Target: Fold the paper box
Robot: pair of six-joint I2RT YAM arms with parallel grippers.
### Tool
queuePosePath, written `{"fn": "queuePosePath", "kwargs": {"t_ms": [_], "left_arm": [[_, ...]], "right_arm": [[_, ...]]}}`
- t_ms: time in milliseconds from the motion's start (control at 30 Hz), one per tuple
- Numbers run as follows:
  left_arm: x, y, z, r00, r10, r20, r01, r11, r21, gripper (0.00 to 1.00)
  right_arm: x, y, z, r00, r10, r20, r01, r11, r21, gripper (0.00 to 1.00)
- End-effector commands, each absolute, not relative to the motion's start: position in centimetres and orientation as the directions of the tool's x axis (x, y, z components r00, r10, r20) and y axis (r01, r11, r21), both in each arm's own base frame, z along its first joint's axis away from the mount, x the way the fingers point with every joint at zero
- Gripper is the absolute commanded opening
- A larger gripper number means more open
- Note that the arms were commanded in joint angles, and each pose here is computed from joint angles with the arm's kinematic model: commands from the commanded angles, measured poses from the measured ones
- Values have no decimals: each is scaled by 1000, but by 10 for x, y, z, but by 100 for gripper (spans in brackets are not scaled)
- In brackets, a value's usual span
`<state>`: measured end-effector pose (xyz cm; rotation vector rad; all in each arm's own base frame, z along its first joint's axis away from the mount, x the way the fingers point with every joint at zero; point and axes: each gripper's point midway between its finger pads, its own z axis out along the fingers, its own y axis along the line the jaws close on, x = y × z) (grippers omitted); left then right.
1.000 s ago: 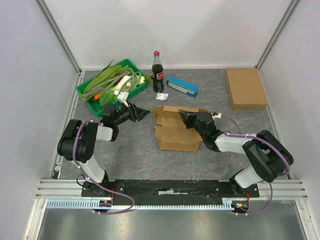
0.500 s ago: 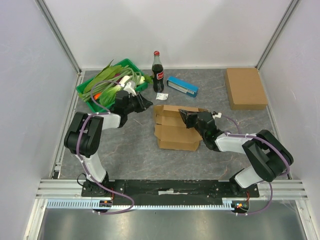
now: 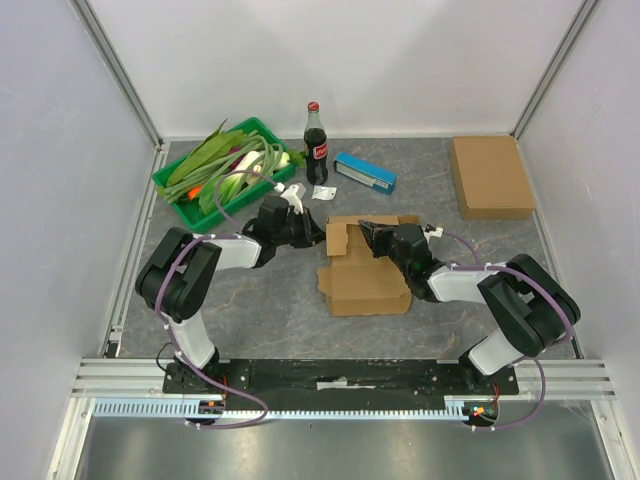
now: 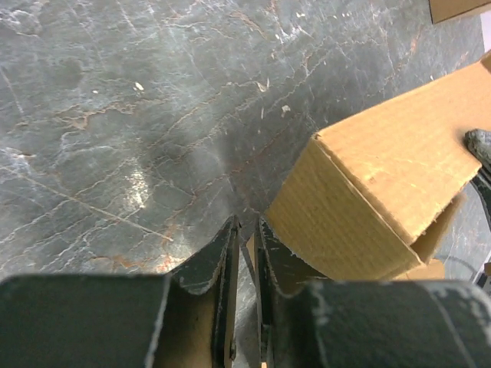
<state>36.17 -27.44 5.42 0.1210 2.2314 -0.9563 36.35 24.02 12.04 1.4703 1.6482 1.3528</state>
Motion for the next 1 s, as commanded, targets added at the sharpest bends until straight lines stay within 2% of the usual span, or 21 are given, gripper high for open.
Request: {"fn": "queuePosePath", "kwargs": {"t_ms": [0,67,200,400,533,667,800,967], "left_arm": [[357,-288,73,-718,-140,-682,414,701,-580,20],[355,-291,72,-719,-127,-683,427,694,-579,21],[347,-282,77,-666,-118,-737,474,696,-539,35],[344,-273,89,-649,-112,-752,485,701,-523,47],[344,-272,85,-671,-129,-730,469,689,-553,47],[347,-271,82,-700,-163,-695,432,679,-594,49],[350,-263,79,-712,-199,-673,388,688,-614,53],[349,-255,79,-734,-243,-635,356,658,-664,52]], "right_arm": [[373,240,144,-193,904,382,380,-290,878,0],[373,238,146,-188,908,375,374,-287,882,0],[370,238,148,-207,914,350,369,-258,893,0],[365,237,153,-241,923,299,336,-210,918,0],[359,237,156,-261,930,259,348,-160,924,0],[362,235,163,-259,957,127,359,-27,933,0],[358,240,159,-271,954,127,375,-16,927,0],[353,244,147,-269,957,106,391,8,921,0]]}}
